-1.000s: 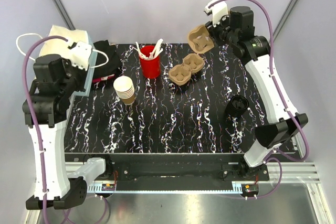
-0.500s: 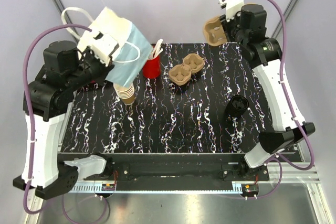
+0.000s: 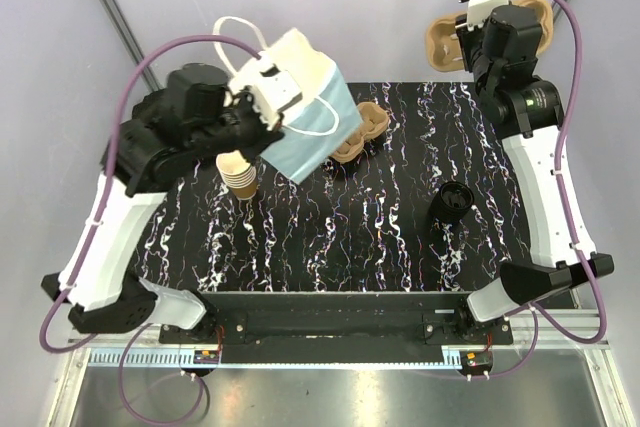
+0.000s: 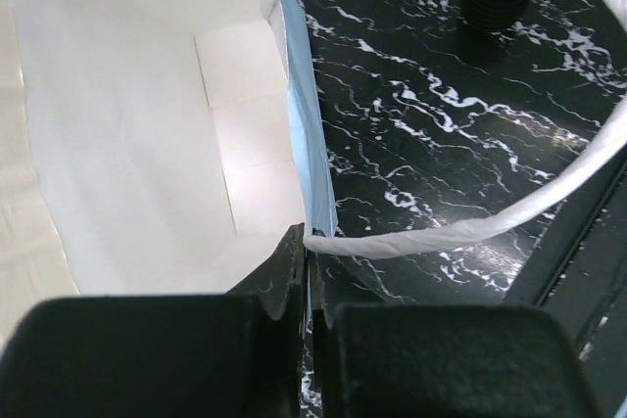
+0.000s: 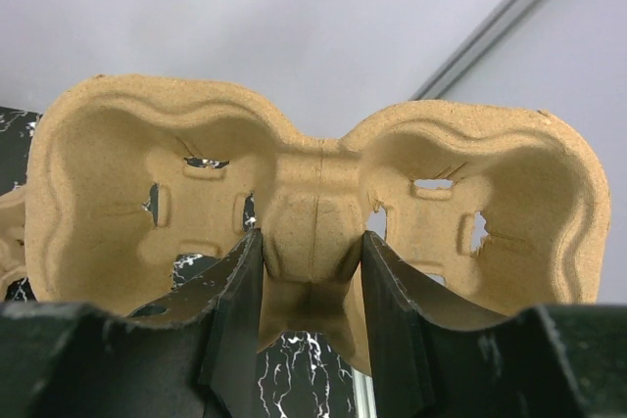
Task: Pack the takeout coffee
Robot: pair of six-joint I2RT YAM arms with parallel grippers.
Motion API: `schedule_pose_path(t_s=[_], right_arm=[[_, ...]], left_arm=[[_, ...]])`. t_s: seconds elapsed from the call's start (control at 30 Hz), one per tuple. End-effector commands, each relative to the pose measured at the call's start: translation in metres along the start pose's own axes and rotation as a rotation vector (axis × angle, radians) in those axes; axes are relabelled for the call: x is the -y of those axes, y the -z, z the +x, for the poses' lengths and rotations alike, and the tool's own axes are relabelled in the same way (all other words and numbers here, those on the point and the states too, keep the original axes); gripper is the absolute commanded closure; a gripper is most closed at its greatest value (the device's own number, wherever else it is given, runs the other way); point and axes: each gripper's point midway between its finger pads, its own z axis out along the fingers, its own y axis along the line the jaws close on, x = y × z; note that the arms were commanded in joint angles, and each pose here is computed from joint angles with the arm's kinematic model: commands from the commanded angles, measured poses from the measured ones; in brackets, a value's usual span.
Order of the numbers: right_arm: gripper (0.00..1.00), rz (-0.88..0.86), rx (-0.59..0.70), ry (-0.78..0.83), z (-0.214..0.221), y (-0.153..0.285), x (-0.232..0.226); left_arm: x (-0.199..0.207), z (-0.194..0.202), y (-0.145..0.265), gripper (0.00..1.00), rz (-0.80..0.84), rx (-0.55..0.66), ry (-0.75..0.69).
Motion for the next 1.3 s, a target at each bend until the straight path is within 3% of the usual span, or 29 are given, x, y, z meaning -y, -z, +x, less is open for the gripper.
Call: schedule_pose_path(t_s=[0.0,0.43,0.83,1.27], right_arm=[[0.63,0.099,0.043,-0.054,-0.012,0.013,0.025],[0.62,0.100,0.044,-0.038,-0.010,0.010,0.024],[0.62,0.063,0.038,-0.019,0.001,0.012,0.015],[0.62,0.079,0.034,-0.005,0.007,0.011,0.015]], left_arm=[[0.013,-0.017,-0.017,0.98,0.002,0.034,0.025],[0.050,0.042,-0.102,1.00,0.003,-0.182,0.135],[0.081,0.052,-0.140,1.00,0.053,-0.257,0.201],[0.095,-0.006,-0.122,1.00,0.024,-0.118,0.120]])
